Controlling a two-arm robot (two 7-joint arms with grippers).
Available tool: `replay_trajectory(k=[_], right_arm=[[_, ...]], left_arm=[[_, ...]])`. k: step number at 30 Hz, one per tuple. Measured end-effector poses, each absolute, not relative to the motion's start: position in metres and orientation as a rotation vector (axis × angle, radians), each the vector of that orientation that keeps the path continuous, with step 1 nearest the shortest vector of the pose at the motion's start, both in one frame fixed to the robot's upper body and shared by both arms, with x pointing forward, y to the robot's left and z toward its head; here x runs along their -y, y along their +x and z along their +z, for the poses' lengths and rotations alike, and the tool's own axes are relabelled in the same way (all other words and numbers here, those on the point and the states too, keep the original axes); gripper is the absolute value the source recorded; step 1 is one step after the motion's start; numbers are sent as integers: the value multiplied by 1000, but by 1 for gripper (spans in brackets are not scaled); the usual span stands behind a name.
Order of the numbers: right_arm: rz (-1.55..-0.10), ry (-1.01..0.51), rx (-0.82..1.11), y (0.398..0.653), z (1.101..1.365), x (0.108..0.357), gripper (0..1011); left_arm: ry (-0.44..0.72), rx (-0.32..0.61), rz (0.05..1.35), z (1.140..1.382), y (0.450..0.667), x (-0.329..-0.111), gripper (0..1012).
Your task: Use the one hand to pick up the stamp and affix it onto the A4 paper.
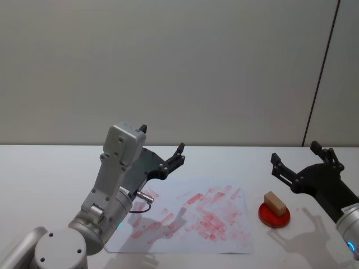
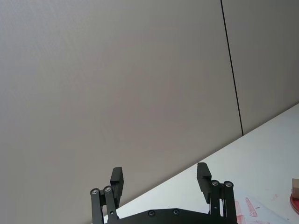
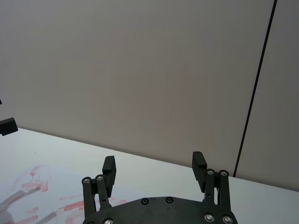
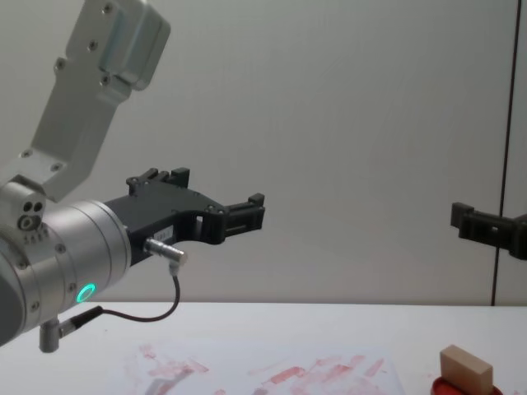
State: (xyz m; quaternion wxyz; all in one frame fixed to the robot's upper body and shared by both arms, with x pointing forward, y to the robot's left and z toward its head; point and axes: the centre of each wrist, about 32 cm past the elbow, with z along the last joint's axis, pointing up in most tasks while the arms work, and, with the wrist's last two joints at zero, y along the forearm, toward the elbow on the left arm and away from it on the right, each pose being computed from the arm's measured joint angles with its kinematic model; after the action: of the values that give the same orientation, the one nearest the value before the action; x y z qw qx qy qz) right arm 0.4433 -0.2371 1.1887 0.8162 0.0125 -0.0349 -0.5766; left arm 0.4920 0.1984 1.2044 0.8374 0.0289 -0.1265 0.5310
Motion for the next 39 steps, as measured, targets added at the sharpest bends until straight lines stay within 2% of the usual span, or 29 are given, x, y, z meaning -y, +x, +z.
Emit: replay_trajectory(k=[24, 39], right_arm=[[-1224, 21, 74, 444, 1188, 238, 1001], [-1172, -72, 71, 454, 1168, 249, 1001]], left_arm=[[61, 268, 1124, 1204, 492, -198, 1002], [61, 268, 1124, 1204, 492, -198, 1002]])
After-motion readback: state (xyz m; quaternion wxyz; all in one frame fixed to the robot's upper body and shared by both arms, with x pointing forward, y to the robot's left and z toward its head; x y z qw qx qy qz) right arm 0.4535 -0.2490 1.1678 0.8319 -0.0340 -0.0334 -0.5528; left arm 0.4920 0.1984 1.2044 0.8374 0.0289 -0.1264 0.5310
